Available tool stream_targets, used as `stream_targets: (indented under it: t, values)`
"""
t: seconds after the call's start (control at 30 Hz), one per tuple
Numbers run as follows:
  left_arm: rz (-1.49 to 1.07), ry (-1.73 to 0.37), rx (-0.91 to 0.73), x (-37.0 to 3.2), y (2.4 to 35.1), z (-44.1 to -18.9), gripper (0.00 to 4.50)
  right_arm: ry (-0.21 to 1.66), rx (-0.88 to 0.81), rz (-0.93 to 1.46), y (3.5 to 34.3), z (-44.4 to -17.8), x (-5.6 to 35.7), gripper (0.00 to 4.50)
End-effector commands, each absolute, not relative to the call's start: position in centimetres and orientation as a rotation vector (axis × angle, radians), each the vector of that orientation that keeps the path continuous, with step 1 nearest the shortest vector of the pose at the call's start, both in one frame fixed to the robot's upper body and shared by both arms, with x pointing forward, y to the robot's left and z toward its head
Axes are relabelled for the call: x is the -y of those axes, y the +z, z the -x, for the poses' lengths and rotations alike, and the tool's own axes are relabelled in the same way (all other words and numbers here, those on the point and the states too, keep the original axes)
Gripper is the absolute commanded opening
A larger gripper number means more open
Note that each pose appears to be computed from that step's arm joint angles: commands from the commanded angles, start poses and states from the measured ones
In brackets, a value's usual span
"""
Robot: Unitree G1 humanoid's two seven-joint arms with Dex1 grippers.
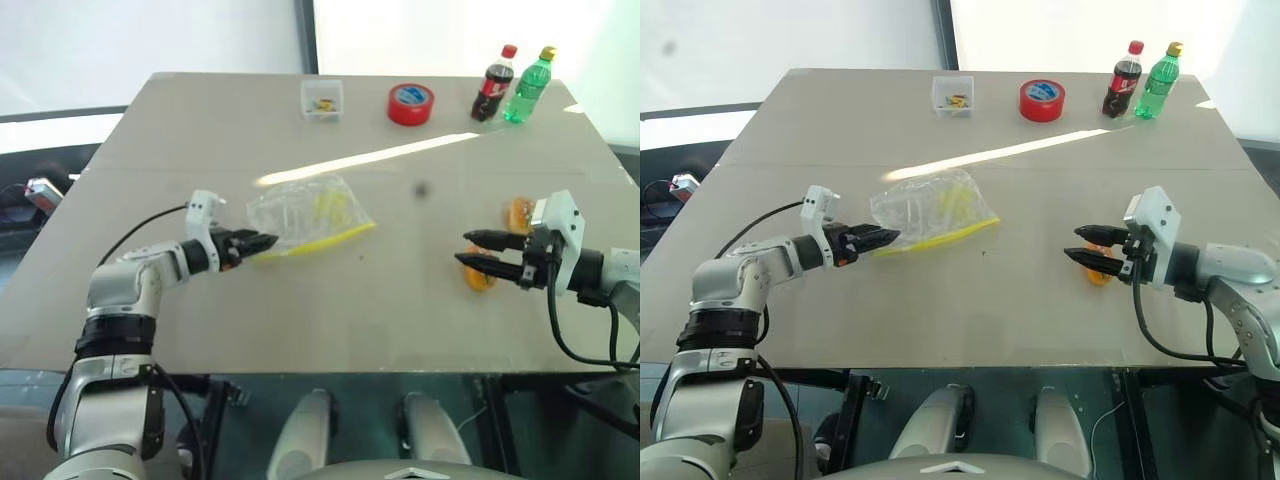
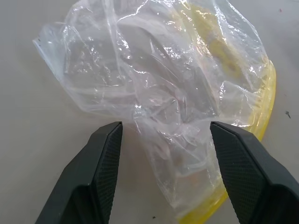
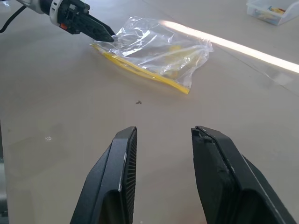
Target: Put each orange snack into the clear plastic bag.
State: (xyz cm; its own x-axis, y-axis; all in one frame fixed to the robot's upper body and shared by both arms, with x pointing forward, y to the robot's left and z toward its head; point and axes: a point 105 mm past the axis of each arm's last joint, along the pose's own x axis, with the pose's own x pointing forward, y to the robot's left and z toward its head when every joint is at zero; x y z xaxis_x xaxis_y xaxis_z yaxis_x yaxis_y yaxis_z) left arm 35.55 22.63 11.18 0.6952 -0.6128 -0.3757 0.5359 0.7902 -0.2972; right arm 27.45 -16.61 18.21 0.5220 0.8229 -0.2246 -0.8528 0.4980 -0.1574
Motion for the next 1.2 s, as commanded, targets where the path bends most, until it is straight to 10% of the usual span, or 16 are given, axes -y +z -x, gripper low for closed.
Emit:
stream_targets:
  t: [0.03, 0.2, 0.4, 1.2]
  values:
    - [0.160, -0.690, -0.623, -21.4, 8.3, -34.3, 3.19, 1.024, -0.071, 0.292, 19.3, -27.3, 16.3, 1.88]
    - [0.189, -0.708, -0.673, -20.7, 7.5, -34.1, 2.42, 1.030, -0.056, 0.293, 19.4, -27.6, 16.0, 2.07]
    - [0.215, -0.742, -0.644, -20.0, 8.0, -34.0, 0.05, 1.051, -0.039, 0.278, 19.4, -27.9, 15.1, 2.07]
    - [0.384, -0.893, -0.593, -17.7, 10.5, -31.4, 0.05, 1.224, 0.060, 0.969, 11.8, -33.6, 6.9, 2.07]
